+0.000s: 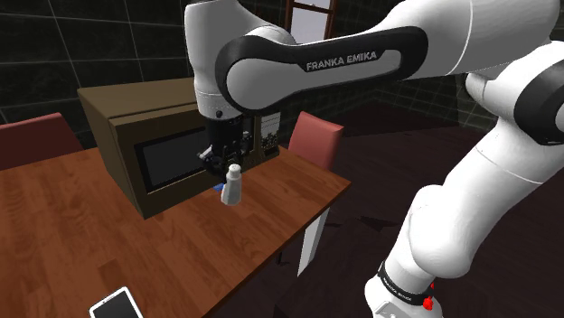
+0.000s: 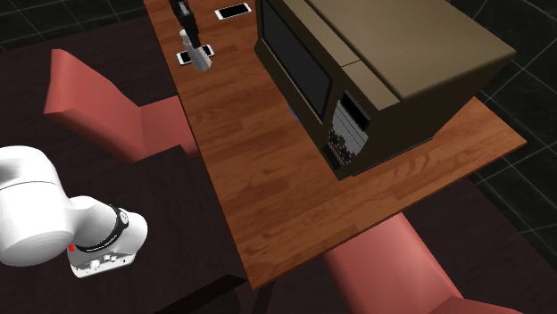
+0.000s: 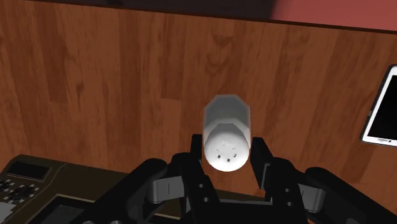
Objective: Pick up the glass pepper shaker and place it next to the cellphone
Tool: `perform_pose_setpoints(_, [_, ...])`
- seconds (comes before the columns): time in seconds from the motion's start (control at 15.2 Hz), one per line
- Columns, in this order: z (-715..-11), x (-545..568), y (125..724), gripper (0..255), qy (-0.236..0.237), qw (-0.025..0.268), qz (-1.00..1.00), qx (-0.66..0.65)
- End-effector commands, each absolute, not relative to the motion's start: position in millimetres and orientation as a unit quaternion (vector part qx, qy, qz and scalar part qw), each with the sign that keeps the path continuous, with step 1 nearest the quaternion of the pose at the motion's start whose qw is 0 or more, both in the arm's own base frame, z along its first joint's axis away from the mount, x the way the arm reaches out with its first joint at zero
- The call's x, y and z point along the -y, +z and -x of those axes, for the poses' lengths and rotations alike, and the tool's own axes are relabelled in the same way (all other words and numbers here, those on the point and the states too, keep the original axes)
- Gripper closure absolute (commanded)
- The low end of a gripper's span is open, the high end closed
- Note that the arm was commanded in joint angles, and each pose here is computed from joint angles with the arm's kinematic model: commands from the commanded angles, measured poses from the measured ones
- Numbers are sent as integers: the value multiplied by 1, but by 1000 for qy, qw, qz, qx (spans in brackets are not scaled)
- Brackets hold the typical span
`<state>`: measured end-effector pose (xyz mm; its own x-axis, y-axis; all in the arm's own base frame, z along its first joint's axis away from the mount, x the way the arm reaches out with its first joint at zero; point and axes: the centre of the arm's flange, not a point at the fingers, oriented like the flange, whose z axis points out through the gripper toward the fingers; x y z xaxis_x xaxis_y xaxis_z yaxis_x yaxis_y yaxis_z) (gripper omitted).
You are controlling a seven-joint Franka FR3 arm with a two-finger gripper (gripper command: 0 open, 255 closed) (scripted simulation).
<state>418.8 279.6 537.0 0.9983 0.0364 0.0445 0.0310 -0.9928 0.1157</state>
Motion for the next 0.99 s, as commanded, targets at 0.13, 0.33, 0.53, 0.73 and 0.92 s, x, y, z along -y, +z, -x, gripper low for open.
perform_pose_setpoints(0.13, [-400, -330, 537, 255, 23, 58, -998, -16])
perform_pose_setpoints(0.33, [-386, -367, 537, 255, 23, 58, -998, -16])
perform_pose_setpoints(0.53, [-382, -380, 526, 255, 23, 58, -998, -16])
perform_pose_setpoints(0.73, [-382, -380, 511, 255, 23, 58, -998, -16])
perform_pose_setpoints(0.92, [-382, -380, 495, 255, 23, 58, -998, -16])
